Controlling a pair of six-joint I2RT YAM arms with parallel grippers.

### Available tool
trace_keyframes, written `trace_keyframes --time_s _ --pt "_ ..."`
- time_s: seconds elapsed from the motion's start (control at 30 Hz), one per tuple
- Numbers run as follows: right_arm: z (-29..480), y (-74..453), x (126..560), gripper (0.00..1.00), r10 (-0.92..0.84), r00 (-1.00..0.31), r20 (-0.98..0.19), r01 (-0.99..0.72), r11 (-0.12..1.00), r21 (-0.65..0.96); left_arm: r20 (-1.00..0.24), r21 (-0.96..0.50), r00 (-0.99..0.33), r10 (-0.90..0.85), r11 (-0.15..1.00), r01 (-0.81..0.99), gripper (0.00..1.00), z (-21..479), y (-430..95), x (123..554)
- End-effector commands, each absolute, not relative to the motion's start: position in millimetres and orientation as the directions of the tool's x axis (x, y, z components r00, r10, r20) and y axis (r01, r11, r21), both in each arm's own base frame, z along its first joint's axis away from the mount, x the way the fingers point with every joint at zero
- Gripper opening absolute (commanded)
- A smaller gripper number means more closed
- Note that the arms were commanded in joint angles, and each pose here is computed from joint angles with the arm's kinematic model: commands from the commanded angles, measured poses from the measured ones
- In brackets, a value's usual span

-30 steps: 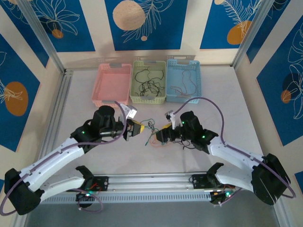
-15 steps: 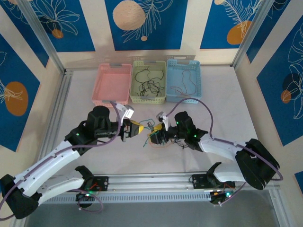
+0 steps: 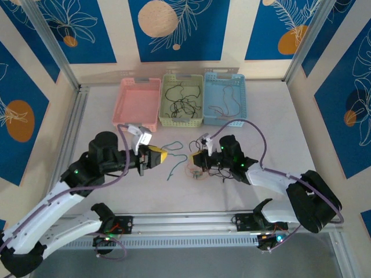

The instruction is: Untangle the cables

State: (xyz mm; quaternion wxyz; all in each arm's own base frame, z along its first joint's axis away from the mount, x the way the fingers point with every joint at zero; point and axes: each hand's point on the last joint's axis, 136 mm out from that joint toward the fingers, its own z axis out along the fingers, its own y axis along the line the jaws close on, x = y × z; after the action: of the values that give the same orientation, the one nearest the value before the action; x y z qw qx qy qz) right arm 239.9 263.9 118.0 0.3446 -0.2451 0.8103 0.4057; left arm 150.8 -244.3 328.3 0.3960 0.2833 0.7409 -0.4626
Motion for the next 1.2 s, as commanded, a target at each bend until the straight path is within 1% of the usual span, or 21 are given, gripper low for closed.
trace_keyframes --time_s 0.0,0.13,0.2,0.3,0.37,0.43,0.5,0.6,0.83,0.93,1.17 --pt "103 244 234 0.00 -0.107 -0.678 -0.728 -0.629 0.596 0.499 -0.882 -0.398 -0.469 0.042 0.465 0.791 0.00 346 -227 148" --pt "102 229 237 0.00 -0.045 -0.688 -0.724 -0.586 0.623 0.519 -0.898 -0.344 -0.439 0.037 0.562 0.752 0.00 346 -210 158" --pt "101 225 240 0.00 -0.035 -0.692 -0.721 -0.570 0.638 0.517 -0.897 -0.318 -0.441 0.043 0.630 0.708 0.00 341 -204 171" --pt "97 223 241 0.00 -0.029 -0.703 -0.711 -0.558 0.643 0.525 -0.894 -0.269 -0.443 0.074 0.701 0.661 0.00 340 -204 195" --pt "97 223 242 0.00 -0.027 -0.705 -0.709 -0.554 0.644 0.527 -0.893 -0.226 -0.439 0.097 0.748 0.625 0.00 340 -202 215" --pt "96 222 242 0.00 -0.022 -0.706 -0.708 -0.551 0.646 0.529 -0.885 -0.175 -0.451 0.116 0.815 0.553 0.00 338 -193 246" --pt "95 219 243 0.00 -0.012 -0.710 -0.704 -0.540 0.651 0.534 -0.867 -0.158 -0.486 0.112 0.862 0.481 0.00 332 -182 278" --pt "96 216 242 0.00 0.000 -0.709 -0.706 -0.535 0.652 0.537 -0.846 -0.078 -0.516 0.134 0.926 0.369 0.00 320 -162 323" --pt "98 214 241 0.00 0.013 -0.697 -0.717 -0.539 0.650 0.535 -0.798 -0.173 -0.602 -0.030 0.968 0.182 0.00 287 -123 425" --pt "98 213 241 0.00 0.014 -0.698 -0.716 -0.538 0.650 0.537 -0.765 -0.175 -0.639 -0.073 0.980 0.098 0.00 269 -114 463" --pt "100 212 240 0.00 0.019 -0.692 -0.722 -0.541 0.648 0.535 -0.734 -0.172 -0.666 -0.135 0.985 -0.010 0.00 234 -101 528"
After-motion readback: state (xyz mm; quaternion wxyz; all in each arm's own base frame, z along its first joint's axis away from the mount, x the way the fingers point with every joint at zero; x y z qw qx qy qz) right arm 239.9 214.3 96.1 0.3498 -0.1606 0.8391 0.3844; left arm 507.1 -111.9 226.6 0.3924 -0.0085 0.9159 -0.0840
